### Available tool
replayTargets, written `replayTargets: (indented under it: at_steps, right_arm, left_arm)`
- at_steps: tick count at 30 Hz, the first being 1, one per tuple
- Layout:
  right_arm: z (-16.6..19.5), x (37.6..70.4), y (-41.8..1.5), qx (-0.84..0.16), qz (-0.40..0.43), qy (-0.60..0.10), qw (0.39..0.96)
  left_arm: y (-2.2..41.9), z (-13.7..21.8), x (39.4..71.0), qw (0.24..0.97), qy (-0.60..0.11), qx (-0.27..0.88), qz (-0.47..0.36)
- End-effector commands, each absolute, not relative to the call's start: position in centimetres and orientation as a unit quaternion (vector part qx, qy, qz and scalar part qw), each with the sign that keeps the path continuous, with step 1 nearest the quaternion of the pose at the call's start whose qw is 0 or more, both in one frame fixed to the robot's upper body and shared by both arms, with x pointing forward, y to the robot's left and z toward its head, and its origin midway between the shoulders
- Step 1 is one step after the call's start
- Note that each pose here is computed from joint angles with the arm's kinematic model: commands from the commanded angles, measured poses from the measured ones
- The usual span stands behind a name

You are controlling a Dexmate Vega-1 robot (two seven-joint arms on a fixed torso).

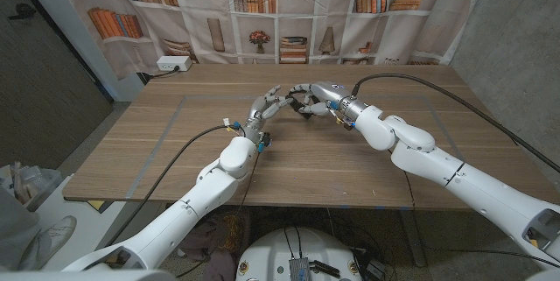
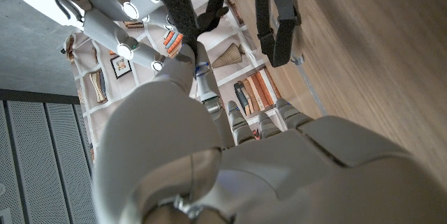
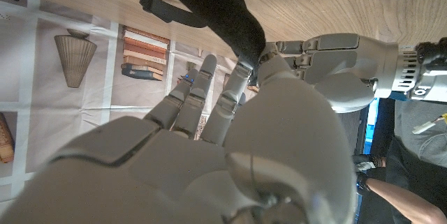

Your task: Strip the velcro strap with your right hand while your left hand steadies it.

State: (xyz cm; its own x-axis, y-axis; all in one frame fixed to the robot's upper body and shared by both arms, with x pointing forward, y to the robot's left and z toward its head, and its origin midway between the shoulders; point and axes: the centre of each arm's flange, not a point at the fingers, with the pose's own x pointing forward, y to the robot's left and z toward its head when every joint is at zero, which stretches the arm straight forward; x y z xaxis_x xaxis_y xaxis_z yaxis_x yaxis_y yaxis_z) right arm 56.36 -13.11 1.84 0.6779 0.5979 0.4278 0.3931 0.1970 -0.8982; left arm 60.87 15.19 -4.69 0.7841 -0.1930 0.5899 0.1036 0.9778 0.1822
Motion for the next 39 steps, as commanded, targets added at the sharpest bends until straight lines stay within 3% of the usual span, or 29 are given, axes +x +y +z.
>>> replayTargets:
  at_steps: [1,39]
  right_arm:
    - [1.6,56.9,-13.5,-0.638,0.074,-0.371,0.67]
    - [1.8,57.1,-14.5,-0.66,0.027,-0.326,0.676]
  left_arm:
    - [16.0,-4.3,60.7,0.939,-0.33,0.059,-0.073]
    - [19.4,-4.3,59.8,0.931,-0.353,0.042,-0.078]
